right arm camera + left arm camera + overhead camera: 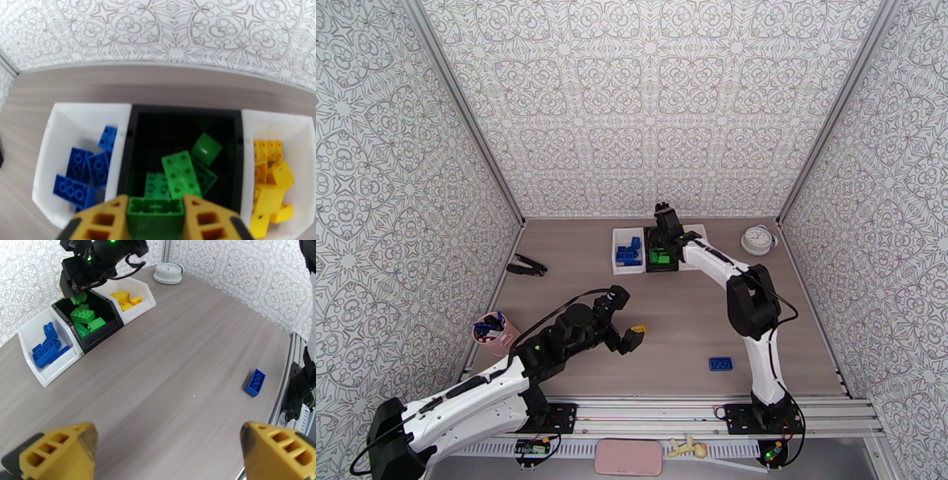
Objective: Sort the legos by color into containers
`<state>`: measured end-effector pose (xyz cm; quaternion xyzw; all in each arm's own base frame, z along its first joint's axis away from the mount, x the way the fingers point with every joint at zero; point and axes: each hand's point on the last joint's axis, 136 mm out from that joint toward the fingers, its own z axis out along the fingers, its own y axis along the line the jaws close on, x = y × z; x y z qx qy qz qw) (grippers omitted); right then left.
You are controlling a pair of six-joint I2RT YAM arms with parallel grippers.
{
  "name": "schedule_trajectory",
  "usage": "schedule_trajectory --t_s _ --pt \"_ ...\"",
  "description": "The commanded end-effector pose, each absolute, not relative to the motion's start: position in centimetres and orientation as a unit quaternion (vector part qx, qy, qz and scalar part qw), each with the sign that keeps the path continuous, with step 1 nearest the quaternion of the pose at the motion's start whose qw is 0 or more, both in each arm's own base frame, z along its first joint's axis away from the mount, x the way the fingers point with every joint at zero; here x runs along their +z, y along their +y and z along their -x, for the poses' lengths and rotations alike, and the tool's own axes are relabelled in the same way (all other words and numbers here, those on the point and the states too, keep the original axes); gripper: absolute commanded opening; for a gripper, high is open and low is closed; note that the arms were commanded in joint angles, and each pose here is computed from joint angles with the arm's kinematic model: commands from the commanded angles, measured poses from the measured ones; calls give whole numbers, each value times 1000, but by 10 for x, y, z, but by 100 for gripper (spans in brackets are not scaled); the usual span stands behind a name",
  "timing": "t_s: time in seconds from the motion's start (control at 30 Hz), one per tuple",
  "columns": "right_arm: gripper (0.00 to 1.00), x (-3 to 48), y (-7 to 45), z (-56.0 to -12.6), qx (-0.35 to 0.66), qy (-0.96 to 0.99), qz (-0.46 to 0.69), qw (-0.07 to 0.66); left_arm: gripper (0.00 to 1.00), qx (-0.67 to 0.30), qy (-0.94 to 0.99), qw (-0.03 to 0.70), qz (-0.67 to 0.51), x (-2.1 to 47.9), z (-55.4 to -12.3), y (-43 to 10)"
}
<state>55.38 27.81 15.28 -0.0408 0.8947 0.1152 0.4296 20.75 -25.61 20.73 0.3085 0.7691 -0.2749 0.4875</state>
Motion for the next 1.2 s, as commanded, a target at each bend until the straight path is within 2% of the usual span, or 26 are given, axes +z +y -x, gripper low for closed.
schedule_trajectory --t_s 0.0,0.13,0.17,0.37,0.7,0.87,1.17 --pt "36 162 282 -562 121 894 49 429 100 -262 777 485 -302 201 -209 -248" --pt "67 173 280 -553 129 894 53 426 100 -265 768 485 -324 204 -206 -250" --pt "73 175 276 -548 128 894 50 427 100 -267 765 484 -332 204 -204 -251" --pt "87 180 242 -495 121 897 25 423 100 -312 739 461 -379 211 -192 -260" --pt "91 143 151 -341 82 925 -108 355 100 -360 706 451 -410 223 -181 -274" --pt "90 118 114 -267 58 934 -201 289 100 -366 704 449 -411 223 -180 -276" --pt "84 71 88 -183 62 914 -360 175 100 -363 708 443 -413 217 -182 -279"
